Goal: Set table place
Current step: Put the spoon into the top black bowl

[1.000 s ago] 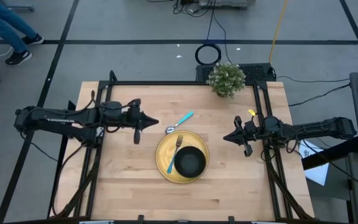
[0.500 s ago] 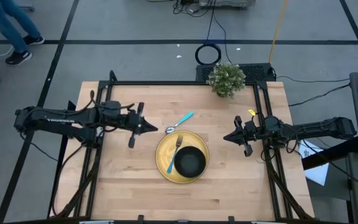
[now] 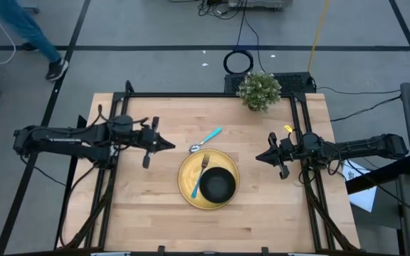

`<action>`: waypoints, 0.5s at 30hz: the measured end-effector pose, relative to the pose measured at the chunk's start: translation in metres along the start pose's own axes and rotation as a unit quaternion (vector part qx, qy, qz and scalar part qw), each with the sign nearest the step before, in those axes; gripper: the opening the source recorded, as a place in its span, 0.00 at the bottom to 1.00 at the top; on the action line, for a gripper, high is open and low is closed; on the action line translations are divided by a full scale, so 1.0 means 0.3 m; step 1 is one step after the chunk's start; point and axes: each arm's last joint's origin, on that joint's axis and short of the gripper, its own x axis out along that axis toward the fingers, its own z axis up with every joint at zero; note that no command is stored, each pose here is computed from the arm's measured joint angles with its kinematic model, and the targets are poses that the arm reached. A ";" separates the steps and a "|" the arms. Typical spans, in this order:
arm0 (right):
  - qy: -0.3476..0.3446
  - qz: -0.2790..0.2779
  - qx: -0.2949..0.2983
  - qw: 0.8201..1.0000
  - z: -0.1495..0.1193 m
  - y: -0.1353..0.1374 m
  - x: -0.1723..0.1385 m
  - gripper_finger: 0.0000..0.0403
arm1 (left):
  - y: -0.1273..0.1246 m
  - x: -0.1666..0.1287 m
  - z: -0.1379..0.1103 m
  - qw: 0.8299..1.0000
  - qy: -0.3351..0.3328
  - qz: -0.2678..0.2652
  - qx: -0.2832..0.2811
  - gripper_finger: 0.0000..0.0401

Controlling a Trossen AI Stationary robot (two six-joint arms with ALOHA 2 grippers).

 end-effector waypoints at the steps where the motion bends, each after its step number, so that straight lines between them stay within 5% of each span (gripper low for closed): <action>1: 0.000 0.000 0.000 1.000 0.000 0.000 0.000 0.00 | -0.005 -0.013 -0.004 1.000 -0.006 0.000 -0.002 0.00; 11: -0.001 0.000 -0.001 1.000 0.000 0.000 0.000 0.00 | -0.070 -0.058 -0.157 0.993 -0.096 -0.068 -0.027 0.00; 15: -0.006 0.001 -0.002 1.000 0.004 0.001 0.000 0.00 | -0.081 -0.060 -0.227 0.992 -0.113 -0.046 -0.021 0.00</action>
